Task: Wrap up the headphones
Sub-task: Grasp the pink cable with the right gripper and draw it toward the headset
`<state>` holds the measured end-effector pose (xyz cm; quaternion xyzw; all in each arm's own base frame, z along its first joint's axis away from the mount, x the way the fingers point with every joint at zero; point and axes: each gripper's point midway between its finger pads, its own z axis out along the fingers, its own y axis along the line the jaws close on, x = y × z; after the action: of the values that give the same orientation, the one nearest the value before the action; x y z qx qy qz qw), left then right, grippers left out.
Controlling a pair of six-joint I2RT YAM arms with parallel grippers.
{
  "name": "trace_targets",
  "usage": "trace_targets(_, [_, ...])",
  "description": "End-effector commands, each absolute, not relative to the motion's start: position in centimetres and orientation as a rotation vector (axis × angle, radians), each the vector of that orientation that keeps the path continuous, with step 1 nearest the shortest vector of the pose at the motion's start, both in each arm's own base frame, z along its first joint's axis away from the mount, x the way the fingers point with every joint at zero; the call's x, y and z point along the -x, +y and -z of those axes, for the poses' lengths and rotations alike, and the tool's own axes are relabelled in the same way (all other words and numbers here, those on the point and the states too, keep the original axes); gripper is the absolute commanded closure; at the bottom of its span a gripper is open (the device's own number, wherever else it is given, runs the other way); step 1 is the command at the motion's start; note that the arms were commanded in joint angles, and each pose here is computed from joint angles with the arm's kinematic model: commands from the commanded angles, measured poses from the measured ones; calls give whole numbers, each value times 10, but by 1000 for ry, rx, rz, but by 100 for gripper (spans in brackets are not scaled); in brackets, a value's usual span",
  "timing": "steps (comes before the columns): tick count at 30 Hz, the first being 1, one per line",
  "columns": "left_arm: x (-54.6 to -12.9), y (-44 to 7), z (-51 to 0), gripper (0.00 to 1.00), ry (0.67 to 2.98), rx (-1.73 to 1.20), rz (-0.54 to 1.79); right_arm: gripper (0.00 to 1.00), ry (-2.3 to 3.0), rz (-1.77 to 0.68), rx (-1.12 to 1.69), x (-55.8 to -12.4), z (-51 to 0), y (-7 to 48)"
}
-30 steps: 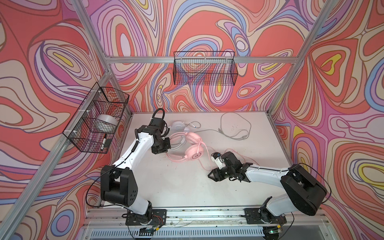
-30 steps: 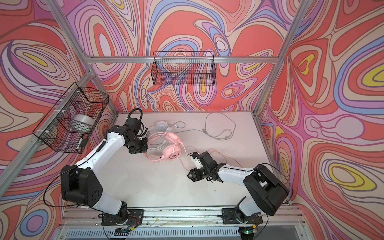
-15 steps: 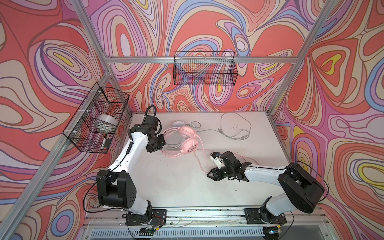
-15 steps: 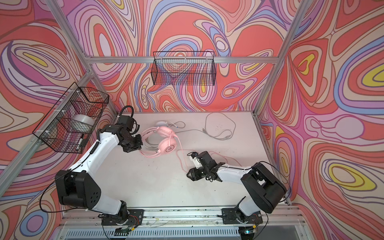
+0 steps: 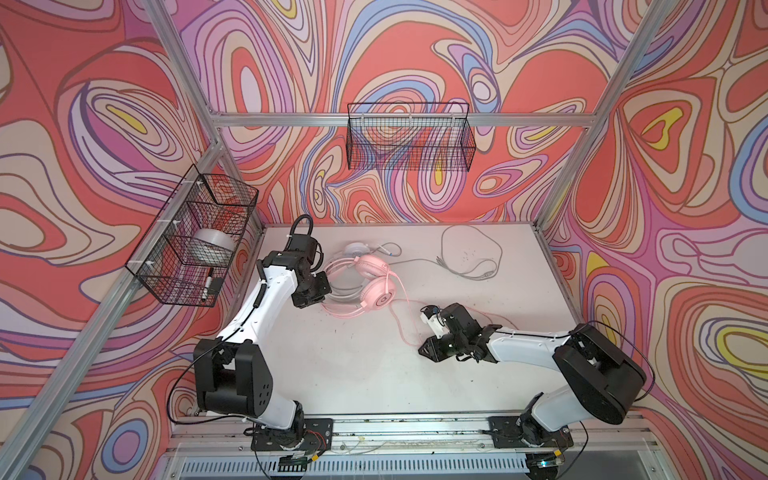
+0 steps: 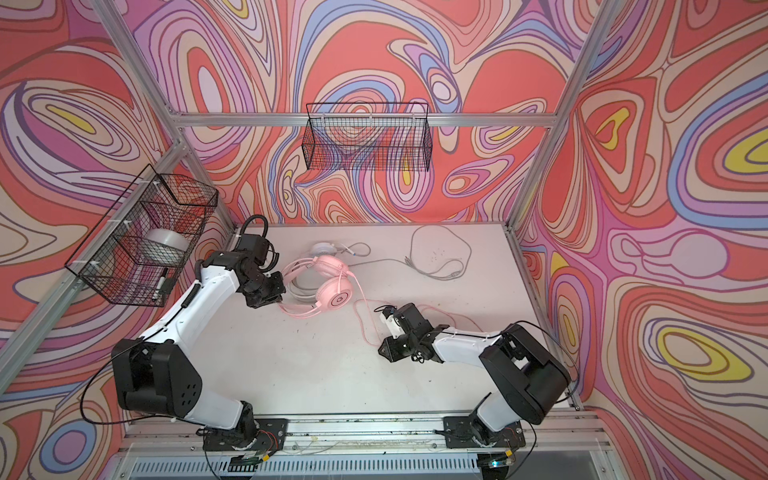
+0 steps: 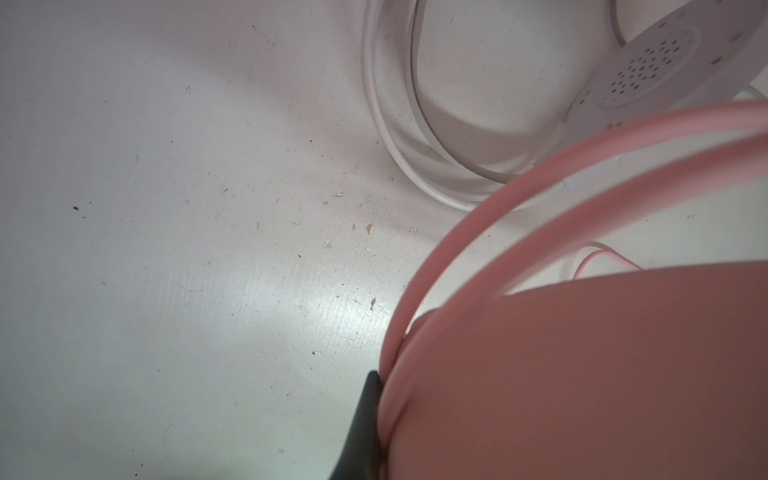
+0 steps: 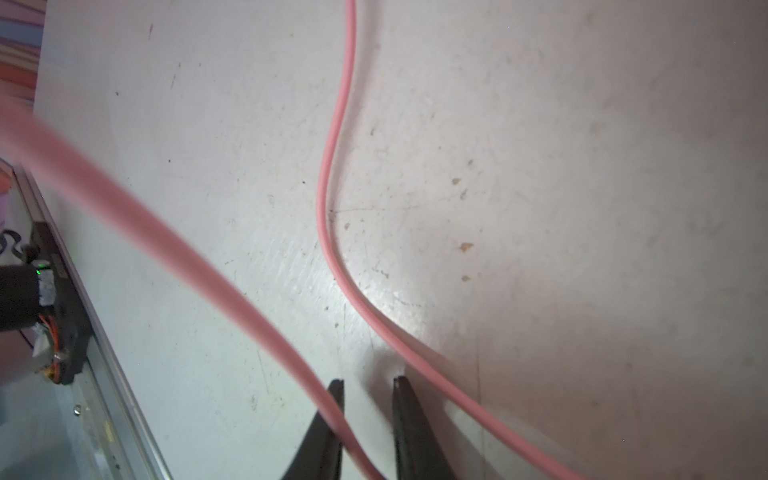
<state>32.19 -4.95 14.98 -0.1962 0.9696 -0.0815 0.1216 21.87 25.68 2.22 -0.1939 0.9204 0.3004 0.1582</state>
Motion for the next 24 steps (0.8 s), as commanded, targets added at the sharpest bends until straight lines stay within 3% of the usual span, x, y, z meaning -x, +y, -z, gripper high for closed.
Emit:
trace_targets(1, [-324, -51, -145, 100, 2827, 602, 268, 92, 2650, -822, 585, -216, -28, 254])
trace_targets(5, [-323, -51, -137, 100, 2842, 618, 267, 100, 2643, -802, 635, -220, -42, 257])
trace_targets(24, [-312, -32, -130, 100, 2838, 656, 109, 100, 2609, -710, 1045, -209, -135, 256])
